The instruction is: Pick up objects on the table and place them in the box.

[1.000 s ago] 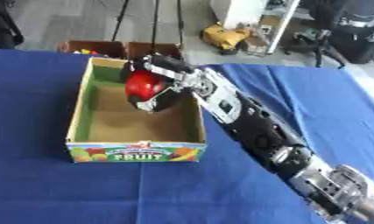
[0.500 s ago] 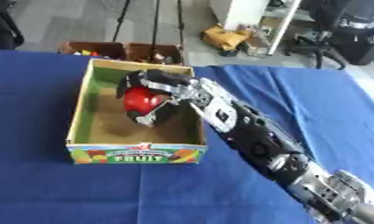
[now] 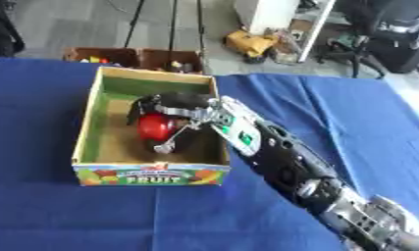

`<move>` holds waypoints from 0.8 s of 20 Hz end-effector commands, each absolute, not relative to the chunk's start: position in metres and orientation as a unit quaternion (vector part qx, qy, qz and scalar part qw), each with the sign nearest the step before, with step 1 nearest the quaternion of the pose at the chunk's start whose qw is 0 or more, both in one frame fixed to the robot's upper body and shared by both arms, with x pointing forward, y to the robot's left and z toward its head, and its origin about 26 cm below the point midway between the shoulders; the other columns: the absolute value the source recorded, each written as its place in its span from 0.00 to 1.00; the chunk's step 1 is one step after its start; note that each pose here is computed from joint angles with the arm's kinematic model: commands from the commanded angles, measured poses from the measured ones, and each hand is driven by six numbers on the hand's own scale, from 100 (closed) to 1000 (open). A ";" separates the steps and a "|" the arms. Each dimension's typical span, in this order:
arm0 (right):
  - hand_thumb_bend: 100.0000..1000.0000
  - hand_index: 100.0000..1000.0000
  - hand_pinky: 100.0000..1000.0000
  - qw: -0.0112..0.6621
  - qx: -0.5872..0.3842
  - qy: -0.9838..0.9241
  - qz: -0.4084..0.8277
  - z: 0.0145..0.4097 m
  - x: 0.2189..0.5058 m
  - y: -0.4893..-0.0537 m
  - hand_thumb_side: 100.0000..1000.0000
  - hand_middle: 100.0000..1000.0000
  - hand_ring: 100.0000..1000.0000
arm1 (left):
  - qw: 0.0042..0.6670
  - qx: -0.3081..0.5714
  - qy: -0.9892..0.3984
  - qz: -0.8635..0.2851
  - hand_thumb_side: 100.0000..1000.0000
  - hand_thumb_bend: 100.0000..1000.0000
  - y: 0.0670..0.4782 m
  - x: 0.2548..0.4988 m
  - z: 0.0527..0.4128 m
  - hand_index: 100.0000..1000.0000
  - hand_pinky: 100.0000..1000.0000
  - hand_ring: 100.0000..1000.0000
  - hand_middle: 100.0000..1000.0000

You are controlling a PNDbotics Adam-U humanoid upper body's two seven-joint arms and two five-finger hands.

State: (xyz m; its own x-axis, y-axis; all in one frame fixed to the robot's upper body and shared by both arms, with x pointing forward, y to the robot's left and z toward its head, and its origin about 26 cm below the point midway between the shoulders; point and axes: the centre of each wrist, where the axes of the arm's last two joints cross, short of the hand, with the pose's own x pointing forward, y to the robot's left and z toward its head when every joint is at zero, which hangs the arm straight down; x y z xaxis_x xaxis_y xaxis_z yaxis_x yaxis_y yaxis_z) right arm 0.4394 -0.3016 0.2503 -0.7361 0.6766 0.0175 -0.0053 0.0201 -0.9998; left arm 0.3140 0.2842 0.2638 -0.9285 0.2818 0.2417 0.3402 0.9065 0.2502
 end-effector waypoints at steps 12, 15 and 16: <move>0.57 0.91 0.71 0.210 -0.292 -0.689 0.630 0.281 0.428 -0.303 0.56 0.90 1.00 | 0.088 -0.153 -0.972 -0.153 0.89 0.00 0.285 0.310 0.272 0.89 0.69 0.71 0.70; 0.56 0.91 0.72 0.199 -0.302 -0.705 0.610 0.291 0.422 -0.302 0.60 0.90 1.00 | 0.089 -0.153 -0.972 -0.153 0.89 0.00 0.286 0.309 0.271 0.89 0.69 0.71 0.70; 0.55 0.91 0.72 0.198 -0.302 -0.712 0.602 0.294 0.420 -0.302 0.61 0.89 1.00 | 0.090 -0.152 -0.972 -0.153 0.89 0.00 0.286 0.309 0.271 0.89 0.69 0.71 0.70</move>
State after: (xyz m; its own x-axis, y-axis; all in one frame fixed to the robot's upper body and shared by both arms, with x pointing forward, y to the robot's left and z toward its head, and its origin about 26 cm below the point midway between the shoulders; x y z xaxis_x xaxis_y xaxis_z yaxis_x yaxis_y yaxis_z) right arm 0.4274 -0.2949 0.2728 -0.7511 0.6591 -0.0383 0.1299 0.0906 -0.9874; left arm 0.3140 0.2843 0.2636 -0.9281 0.2804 0.2451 0.3403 0.9059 0.2522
